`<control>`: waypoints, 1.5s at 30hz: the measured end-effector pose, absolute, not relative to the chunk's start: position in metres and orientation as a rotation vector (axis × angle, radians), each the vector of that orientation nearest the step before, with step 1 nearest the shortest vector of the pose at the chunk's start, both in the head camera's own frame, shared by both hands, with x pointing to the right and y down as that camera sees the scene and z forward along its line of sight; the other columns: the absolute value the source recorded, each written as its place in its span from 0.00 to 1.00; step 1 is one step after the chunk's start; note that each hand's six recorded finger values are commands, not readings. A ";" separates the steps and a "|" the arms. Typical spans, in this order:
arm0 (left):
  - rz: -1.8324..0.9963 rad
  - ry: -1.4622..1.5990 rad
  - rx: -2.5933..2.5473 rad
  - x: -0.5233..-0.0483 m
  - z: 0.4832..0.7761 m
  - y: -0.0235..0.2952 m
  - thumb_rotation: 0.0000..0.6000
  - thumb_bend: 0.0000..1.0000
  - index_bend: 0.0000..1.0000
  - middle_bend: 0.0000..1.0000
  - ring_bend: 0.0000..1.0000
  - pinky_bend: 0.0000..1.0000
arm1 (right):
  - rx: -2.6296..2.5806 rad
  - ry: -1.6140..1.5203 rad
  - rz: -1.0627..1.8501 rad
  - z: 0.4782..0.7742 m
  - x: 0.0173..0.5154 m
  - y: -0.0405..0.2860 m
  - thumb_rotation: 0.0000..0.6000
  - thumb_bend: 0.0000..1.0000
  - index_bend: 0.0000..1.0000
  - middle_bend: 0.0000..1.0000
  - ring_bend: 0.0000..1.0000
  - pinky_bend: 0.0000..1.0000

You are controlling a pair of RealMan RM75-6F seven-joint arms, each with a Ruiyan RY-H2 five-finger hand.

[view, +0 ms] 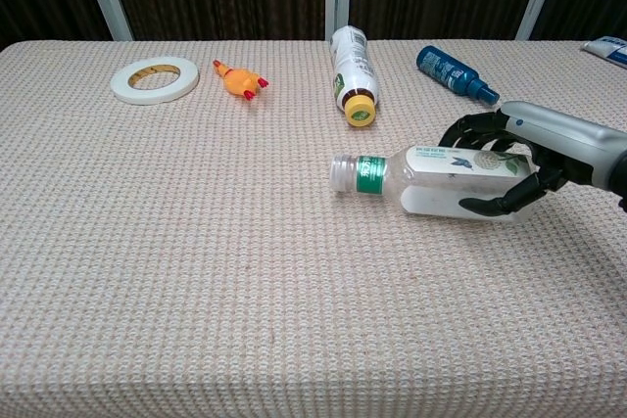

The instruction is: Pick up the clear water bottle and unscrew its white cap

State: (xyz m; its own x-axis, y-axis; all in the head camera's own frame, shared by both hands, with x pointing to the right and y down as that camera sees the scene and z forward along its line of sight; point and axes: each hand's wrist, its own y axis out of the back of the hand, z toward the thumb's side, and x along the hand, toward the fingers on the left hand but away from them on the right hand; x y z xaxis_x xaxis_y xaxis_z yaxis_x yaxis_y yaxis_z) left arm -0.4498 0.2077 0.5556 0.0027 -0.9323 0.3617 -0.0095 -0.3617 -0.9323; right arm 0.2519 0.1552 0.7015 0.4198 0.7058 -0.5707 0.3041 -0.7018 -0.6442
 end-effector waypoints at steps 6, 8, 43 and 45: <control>-1.266 0.976 -1.660 -0.405 0.560 0.178 1.00 0.00 0.27 0.14 0.10 0.05 | -2.346 -0.928 1.066 0.689 0.243 0.147 1.00 0.39 0.47 0.43 0.29 0.38; -1.204 0.955 -1.722 -0.389 0.563 0.169 1.00 0.00 0.27 0.14 0.10 0.05 | -2.397 -0.948 0.997 0.684 0.237 0.143 1.00 0.40 0.47 0.44 0.30 0.39; -0.652 0.962 -2.091 -0.229 0.578 0.130 1.00 0.00 0.20 0.14 0.10 0.05 | -2.691 -0.903 0.567 0.653 0.154 0.116 1.00 0.44 0.48 0.45 0.30 0.39; -0.650 0.960 -2.089 -0.228 0.579 0.130 1.00 0.00 0.20 0.14 0.10 0.05 | -2.695 -0.899 0.567 0.653 0.154 0.118 1.00 0.44 0.48 0.45 0.30 0.39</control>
